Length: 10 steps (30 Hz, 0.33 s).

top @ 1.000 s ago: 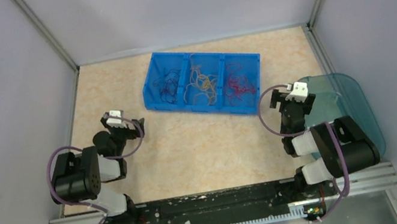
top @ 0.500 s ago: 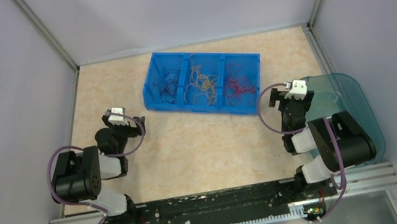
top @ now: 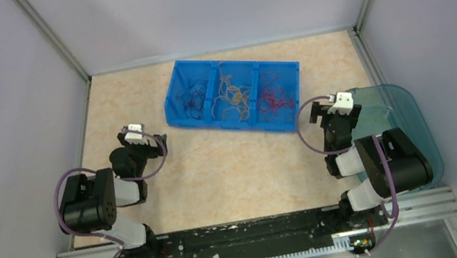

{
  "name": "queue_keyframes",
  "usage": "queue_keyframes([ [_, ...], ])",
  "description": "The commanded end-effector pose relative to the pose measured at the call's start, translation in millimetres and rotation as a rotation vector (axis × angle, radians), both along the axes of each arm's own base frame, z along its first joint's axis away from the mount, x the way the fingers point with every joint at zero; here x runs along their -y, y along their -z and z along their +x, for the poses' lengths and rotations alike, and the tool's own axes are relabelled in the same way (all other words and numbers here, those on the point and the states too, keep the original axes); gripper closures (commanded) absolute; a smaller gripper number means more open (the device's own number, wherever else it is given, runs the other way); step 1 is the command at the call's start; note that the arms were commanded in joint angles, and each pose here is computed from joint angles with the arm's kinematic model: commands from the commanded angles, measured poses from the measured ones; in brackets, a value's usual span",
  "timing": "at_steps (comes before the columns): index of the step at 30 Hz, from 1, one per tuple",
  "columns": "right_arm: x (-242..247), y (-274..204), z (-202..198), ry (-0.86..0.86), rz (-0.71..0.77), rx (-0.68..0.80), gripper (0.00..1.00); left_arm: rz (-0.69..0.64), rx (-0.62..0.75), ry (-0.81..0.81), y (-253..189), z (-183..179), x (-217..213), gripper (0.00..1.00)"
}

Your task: Untangle the cables

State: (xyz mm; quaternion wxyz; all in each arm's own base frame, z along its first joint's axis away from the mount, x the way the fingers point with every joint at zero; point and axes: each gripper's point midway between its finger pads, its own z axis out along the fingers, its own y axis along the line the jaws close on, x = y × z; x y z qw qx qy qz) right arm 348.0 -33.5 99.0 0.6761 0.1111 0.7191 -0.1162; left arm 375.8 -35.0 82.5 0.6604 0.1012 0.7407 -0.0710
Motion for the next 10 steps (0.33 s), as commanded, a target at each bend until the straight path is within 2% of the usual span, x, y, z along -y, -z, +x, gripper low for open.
queue_keyframes([
  [1,-0.8,-11.3,5.7,-0.009,0.020,0.049,0.01,0.007,0.022,0.003,-6.0,3.4,0.9,0.00],
  [10,-0.8,-11.3,5.4,-0.009,0.020,0.050,0.01,0.006,0.021,0.005,-6.0,3.1,1.8,0.00],
])
